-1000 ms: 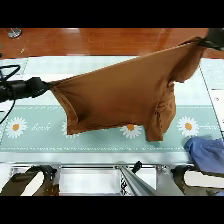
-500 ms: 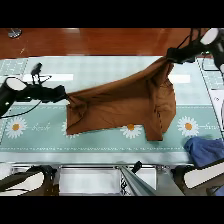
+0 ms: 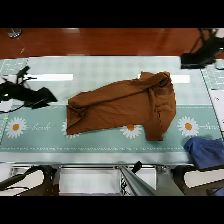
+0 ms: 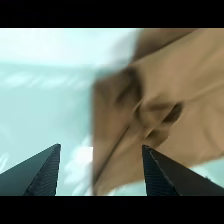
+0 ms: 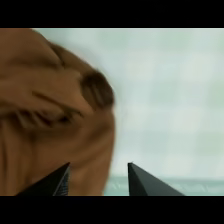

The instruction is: Fold the shirts.

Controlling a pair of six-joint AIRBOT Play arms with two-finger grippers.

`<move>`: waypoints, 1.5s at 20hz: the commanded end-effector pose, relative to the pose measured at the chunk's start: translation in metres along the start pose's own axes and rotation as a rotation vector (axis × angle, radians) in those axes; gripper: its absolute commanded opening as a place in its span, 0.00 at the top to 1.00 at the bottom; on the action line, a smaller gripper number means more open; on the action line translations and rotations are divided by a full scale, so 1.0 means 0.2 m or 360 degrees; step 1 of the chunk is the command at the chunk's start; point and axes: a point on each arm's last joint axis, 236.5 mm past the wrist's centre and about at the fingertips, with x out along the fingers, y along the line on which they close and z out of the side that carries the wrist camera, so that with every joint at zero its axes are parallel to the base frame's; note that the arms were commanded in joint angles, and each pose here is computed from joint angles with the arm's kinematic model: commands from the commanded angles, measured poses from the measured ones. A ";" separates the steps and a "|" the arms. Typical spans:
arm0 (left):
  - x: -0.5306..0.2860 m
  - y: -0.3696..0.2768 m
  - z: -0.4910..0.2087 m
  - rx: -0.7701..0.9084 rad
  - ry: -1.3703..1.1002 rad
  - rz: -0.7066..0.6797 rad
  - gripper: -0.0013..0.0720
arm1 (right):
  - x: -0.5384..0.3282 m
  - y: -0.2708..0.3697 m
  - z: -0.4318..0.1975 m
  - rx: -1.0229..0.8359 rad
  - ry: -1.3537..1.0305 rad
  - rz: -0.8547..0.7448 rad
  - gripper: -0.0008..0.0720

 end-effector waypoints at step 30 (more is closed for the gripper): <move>0.57 -0.11 -0.61 -0.0203 0.0191 -0.0275 0.96 | 0.16 -0.29 -0.81 0.0329 0.0441 0.0099 0.30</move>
